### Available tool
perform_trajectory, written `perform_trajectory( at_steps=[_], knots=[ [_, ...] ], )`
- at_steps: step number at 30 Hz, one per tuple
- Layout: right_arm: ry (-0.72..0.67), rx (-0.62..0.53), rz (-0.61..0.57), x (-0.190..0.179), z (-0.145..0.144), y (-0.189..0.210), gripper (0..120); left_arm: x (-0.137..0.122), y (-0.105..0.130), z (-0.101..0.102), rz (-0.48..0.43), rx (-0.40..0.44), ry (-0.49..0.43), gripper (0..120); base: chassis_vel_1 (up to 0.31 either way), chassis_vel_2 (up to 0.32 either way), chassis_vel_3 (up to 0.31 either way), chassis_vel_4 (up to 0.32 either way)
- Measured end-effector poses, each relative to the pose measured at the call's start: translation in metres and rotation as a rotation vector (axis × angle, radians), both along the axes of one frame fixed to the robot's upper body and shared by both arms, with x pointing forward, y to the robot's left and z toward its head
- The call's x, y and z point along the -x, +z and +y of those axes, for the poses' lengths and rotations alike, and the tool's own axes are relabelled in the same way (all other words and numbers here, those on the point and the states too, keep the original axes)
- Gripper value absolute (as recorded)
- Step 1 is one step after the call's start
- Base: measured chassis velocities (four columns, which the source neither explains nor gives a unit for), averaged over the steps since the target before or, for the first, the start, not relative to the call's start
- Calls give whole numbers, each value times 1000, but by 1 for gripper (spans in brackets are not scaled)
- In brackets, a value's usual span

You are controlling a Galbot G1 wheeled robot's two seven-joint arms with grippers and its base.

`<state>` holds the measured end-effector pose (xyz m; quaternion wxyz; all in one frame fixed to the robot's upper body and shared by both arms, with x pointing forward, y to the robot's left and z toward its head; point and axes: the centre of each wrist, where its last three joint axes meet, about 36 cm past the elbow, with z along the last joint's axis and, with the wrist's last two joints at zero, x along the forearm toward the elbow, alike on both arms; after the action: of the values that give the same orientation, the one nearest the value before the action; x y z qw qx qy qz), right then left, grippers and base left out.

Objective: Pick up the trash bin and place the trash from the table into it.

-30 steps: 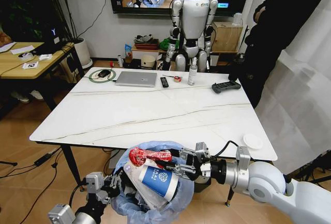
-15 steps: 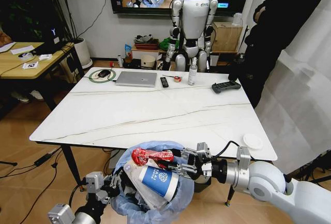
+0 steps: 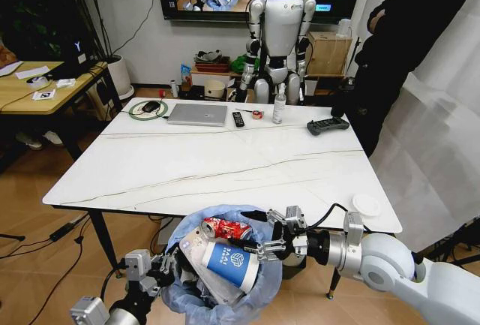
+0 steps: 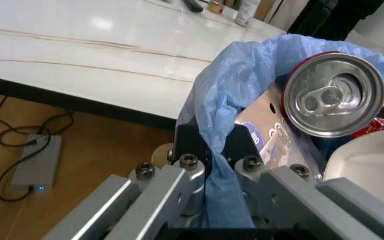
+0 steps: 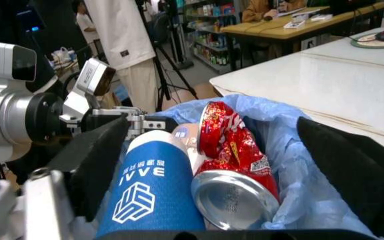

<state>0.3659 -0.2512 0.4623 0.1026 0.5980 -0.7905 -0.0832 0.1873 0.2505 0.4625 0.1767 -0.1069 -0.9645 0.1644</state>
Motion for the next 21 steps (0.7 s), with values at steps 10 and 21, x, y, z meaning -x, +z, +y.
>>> perform_trajectory(
  at_steps=[10, 21],
  knots=[
    [3, -2, -3, 1, 1, 2, 100, 0, 0, 0, -1, -1, 0, 0, 0, 0, 0, 0],
    [-176, -3, -84, -18, -5, 40, 100, -1, -1, -1, -1, 0, -3, 0, 0, 0, 0, 0]
  ],
)
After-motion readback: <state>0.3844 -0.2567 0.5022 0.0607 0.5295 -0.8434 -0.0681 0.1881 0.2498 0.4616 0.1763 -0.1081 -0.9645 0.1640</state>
